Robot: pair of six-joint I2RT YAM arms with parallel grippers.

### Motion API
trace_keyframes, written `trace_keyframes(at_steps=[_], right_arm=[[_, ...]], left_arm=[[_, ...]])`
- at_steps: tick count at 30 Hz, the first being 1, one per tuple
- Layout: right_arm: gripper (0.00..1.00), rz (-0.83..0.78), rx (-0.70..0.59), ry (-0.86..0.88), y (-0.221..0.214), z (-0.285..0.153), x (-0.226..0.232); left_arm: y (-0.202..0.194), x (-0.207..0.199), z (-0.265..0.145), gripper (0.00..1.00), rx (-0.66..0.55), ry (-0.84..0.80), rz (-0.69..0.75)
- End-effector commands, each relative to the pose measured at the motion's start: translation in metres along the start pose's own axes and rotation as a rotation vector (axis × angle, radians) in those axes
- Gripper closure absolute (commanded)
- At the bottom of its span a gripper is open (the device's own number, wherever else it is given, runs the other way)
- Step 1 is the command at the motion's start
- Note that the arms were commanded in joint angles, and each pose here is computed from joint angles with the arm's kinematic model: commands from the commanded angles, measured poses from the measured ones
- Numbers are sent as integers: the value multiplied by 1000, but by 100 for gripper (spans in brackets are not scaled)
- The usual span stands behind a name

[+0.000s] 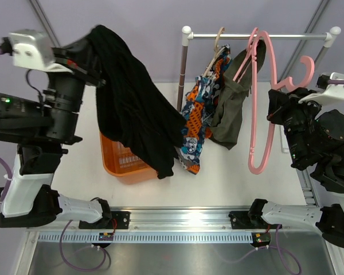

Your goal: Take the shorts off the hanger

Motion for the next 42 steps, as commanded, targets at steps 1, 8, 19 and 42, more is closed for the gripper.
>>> trace_keyframes(at_steps=[1, 8, 19, 42], right_arm=[[100, 31, -11, -35, 5, -3, -5], [100, 33, -14, -49, 3, -7, -13], [100, 22, 9, -42, -1, -9, -16], [100, 47, 35, -66, -11, -24, -42]], left_arm=[[42, 30, 6, 100, -186, 169, -17], [15, 31, 13, 100, -171, 234, 62], [-30, 54, 53, 100, -65, 265, 46], [-457, 31, -63, 92, 951, 410, -646]])
Point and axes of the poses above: each gripper's point midway between its finger pads, its own z axis out along the fingers, its own x axis along the line the jaws close on, y = z × x, the point moved 10 cm from there along -z, back along the fingers, and after that the axes turned 5 degrees about z, right-handed, at the moved point
